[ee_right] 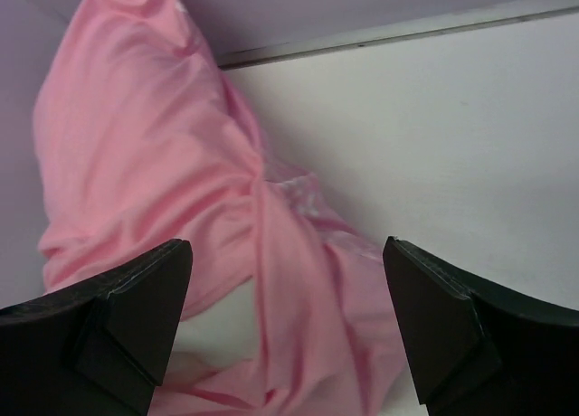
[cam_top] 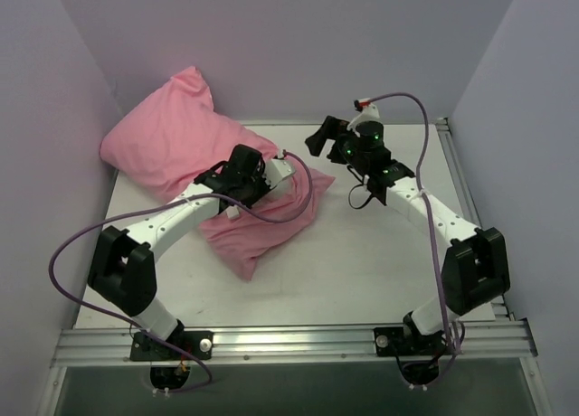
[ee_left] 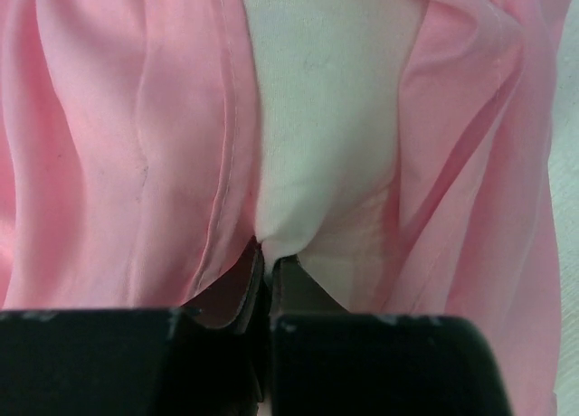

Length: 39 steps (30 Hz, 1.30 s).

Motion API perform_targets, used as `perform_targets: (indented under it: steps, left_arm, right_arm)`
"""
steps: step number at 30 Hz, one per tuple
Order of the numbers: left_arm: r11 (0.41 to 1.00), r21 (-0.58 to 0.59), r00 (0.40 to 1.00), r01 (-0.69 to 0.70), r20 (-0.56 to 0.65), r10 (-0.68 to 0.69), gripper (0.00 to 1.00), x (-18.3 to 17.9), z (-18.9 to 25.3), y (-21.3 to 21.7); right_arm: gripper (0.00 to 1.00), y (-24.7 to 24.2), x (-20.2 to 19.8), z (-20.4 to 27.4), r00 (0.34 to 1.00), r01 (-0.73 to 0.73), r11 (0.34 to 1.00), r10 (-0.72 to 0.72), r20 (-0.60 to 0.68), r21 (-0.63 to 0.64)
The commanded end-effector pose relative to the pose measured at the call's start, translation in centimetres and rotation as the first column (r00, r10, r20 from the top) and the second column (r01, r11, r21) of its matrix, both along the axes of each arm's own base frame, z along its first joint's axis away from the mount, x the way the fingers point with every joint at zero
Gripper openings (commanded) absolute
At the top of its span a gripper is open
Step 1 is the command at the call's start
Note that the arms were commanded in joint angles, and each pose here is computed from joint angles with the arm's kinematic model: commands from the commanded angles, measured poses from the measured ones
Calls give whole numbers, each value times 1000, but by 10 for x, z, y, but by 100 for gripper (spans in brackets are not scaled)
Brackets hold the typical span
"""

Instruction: Remove the pillowcase from the pillow

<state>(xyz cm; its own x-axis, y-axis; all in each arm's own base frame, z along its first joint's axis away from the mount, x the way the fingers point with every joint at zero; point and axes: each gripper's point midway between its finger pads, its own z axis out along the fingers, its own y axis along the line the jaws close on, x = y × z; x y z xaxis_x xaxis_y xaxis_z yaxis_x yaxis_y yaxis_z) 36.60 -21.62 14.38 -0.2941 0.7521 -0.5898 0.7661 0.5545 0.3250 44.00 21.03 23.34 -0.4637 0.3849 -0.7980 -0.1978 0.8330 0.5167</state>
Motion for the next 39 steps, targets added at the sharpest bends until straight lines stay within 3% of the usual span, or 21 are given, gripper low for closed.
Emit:
perform_targets:
  steps: [1,5,13,17,24,31,39]
  left_arm:
    - [998,-52,1000,-30,-6,29,2,5,13,-6]
    - [996,-73,999,-48,-6,47,2,7,18,-7]
    - [994,-81,997,-73,-4,73,2,10,21,-7]
    - [994,-81,997,-79,-4,79,2,13,20,-6]
    - [992,-73,995,-101,-2,101,2,18,19,2]
    - [991,-62,993,-117,0,117,2,19,19,13]
    - [991,-62,993,-121,-3,121,2,19,17,14]
  right_arm:
    - [91,35,-9,-32,994,-82,994,76,-83,-76]
    - [89,59,1,-62,981,-136,988,124,-147,-76]
    - [73,76,-8,-98,964,-177,981,157,-214,-78]
    - [55,66,-15,-107,965,-155,983,130,-227,-94]
    - [49,35,-16,-126,962,-77,989,40,-270,-127]
    - [50,6,-12,-134,956,-17,992,-20,-293,-124]
    - [46,17,-22,-137,948,-67,995,43,-316,-67]
